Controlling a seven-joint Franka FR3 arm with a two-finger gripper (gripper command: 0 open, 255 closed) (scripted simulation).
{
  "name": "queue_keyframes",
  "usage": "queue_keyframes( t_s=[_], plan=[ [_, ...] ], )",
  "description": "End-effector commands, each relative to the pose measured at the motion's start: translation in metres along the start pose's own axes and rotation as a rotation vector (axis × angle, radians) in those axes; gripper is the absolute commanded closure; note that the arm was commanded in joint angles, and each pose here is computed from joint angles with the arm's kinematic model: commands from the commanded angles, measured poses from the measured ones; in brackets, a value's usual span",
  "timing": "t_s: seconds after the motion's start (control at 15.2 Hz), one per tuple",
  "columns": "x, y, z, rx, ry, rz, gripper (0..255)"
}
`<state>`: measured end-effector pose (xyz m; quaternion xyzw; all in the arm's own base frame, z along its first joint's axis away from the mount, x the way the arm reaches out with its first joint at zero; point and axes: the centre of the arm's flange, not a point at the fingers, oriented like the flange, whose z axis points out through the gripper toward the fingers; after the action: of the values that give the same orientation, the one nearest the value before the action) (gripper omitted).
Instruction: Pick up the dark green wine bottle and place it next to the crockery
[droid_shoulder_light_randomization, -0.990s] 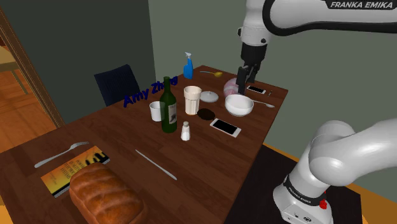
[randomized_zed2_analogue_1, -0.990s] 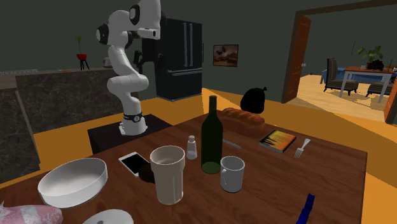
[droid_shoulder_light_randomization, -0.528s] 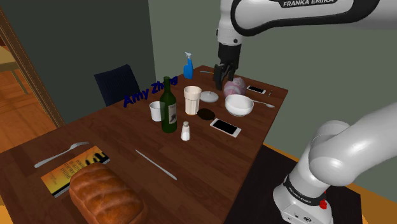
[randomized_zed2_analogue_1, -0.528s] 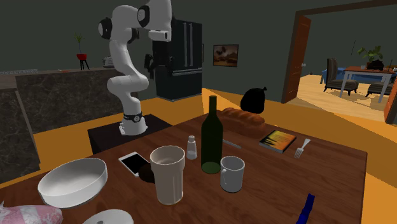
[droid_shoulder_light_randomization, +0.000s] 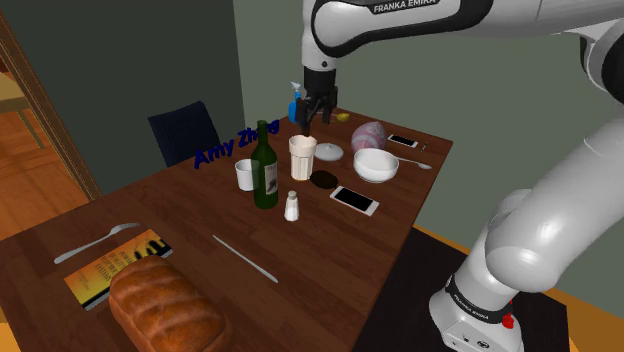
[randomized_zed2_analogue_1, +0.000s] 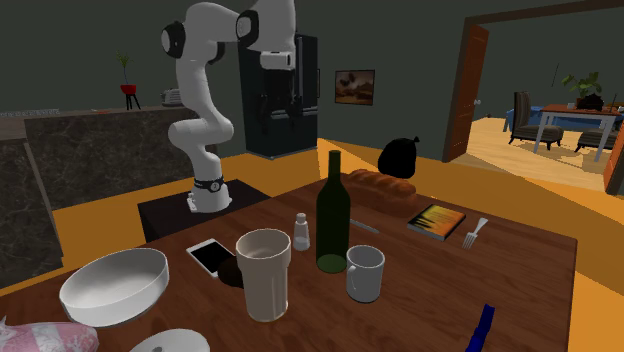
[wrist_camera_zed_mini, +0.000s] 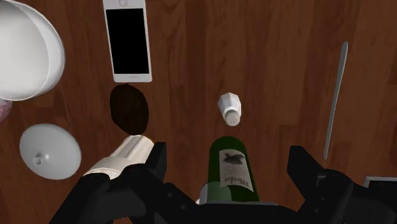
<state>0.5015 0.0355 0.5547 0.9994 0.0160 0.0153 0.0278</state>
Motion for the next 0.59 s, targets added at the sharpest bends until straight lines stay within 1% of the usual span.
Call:
queue_keyframes(
  t_s=[0.0,0.53],
  plan=[
    [0.025,-0.002,0.003,0.009,0.007,0.002,0],
    [0.124,-0.015,0.015,0.042,0.034,0.007,0]
  ],
)
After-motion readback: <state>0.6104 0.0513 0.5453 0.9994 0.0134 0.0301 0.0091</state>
